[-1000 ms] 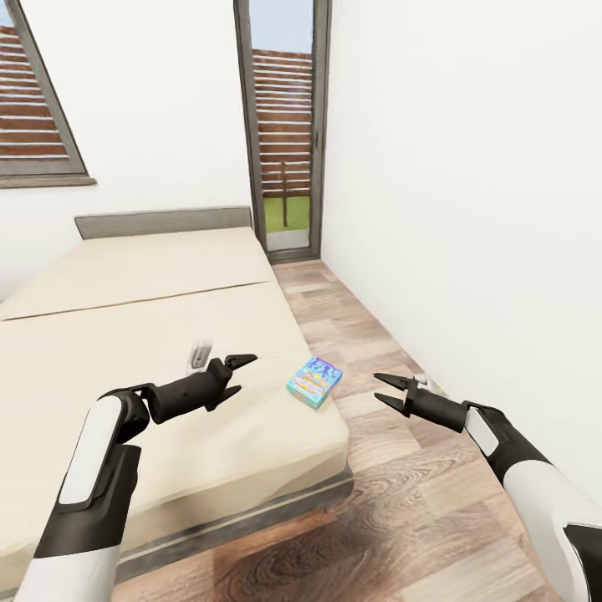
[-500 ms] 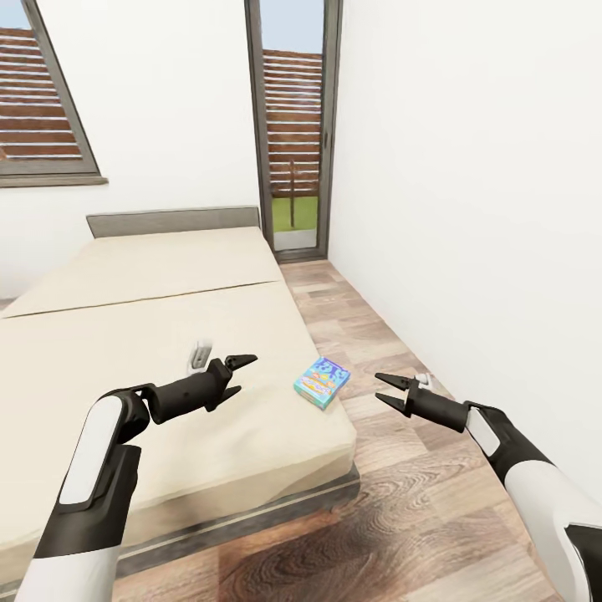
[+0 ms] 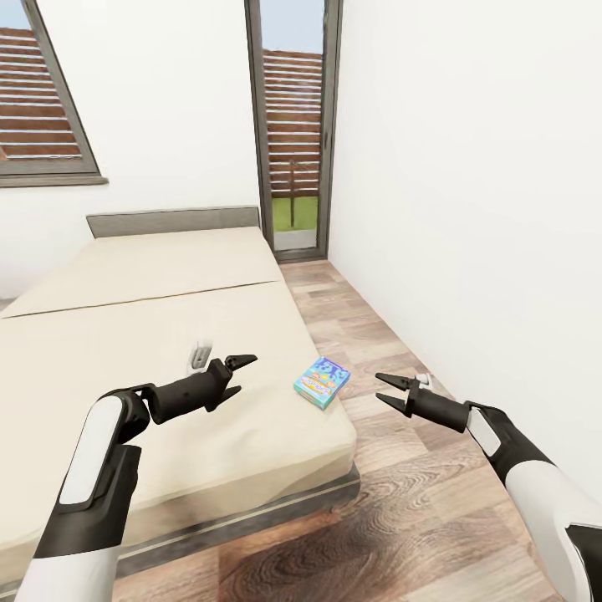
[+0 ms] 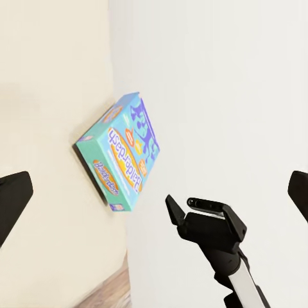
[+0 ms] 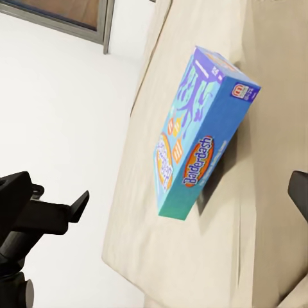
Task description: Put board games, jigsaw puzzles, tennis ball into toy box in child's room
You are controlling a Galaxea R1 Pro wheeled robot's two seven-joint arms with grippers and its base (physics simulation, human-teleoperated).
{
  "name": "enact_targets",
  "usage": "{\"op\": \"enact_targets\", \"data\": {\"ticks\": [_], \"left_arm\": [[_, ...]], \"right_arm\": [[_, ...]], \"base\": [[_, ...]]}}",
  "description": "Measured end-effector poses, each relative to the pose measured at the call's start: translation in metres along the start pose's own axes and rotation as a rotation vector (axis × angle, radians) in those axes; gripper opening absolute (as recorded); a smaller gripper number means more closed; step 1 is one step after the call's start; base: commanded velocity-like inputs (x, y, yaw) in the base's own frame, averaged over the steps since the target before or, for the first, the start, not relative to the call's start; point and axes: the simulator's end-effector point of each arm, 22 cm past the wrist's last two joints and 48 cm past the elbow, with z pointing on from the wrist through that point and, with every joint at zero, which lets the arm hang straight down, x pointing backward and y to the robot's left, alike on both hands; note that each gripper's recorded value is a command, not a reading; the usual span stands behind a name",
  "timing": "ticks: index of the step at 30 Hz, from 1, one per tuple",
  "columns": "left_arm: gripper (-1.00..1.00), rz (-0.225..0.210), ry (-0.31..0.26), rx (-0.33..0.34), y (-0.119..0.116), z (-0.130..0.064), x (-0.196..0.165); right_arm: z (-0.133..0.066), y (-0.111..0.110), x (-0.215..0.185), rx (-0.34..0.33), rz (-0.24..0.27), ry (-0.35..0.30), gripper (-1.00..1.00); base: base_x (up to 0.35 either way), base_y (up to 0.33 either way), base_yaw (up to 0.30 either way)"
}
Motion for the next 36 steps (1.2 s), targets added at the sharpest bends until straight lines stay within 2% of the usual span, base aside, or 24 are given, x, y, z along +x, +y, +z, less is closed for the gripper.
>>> {"op": "enact_targets", "data": {"ticks": [19, 36], "left_arm": [[1.00, -0.004, -0.001, -0.009, 0.005, -0.001, 0.001], [1.00, -0.004, 0.001, -0.007, 0.005, -0.001, 0.001]], "right_arm": [[0.002, -0.001, 0.002, 0.005, 0.003, 0.003, 1.00], [0.005, -0.011, 0.005, 0.042, 0.012, 0.005, 1.00]], "base": [[0.132, 0.000, 0.001], [0.027, 0.000, 0.000]]}}
